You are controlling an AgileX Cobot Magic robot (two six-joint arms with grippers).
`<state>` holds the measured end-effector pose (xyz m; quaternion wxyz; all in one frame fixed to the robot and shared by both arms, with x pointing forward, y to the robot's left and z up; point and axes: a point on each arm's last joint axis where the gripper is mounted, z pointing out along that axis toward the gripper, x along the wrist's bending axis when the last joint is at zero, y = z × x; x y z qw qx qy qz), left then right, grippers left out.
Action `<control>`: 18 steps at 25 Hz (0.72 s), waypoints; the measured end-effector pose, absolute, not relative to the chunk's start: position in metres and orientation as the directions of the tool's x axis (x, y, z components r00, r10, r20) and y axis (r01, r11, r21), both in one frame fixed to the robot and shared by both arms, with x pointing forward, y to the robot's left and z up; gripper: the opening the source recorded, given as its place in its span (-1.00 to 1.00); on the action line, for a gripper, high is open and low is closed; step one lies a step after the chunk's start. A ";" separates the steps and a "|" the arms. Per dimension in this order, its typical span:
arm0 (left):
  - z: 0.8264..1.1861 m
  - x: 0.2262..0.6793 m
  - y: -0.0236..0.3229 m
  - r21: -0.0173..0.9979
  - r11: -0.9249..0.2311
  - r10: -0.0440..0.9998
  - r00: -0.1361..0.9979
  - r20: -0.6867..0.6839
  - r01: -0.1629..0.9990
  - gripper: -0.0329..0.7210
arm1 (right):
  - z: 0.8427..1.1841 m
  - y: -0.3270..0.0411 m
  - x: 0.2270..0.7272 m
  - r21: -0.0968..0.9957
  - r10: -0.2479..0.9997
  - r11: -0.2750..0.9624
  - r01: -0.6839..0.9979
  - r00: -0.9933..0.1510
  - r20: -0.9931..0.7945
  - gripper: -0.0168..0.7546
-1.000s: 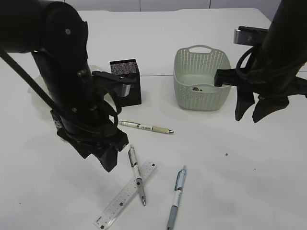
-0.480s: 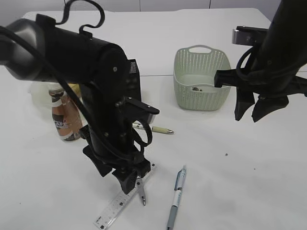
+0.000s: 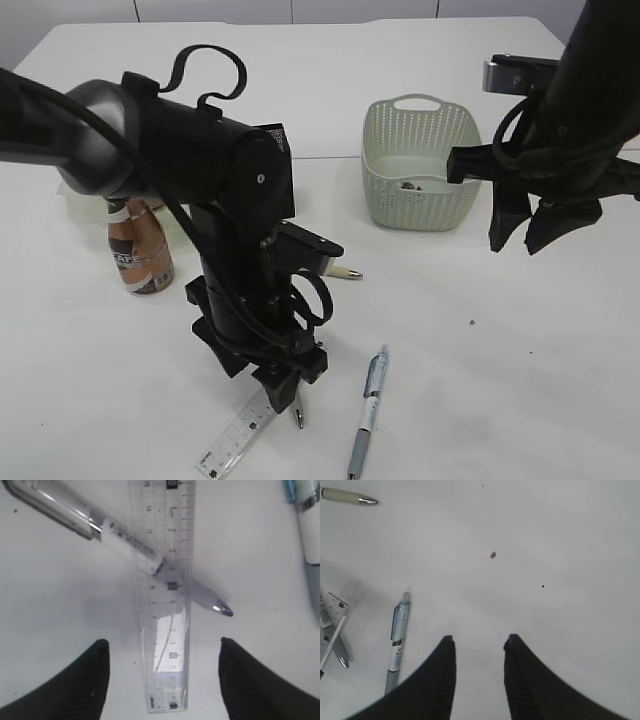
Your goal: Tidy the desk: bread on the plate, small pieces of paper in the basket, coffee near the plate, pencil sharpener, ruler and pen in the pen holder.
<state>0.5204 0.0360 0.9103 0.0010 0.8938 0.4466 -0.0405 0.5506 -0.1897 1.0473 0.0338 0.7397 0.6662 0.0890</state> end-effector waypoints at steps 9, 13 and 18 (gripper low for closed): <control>0.910 0.523 0.034 0.001 -0.599 0.798 0.598 -0.075 0.801 0.42 | 1.047 -0.190 0.551 0.169 0.992 -0.110 0.979 0.097 0.087 -0.32; 0.910 0.524 0.033 0.009 -0.599 0.798 0.598 -0.075 0.801 0.42 | 1.047 -0.190 0.551 0.169 0.992 -0.110 0.979 0.097 0.087 -0.32; 0.904 0.524 0.033 -0.004 -0.599 0.799 0.597 -0.074 0.801 0.42 | 1.047 -0.190 0.551 0.169 0.992 -0.110 0.979 0.097 0.087 -0.32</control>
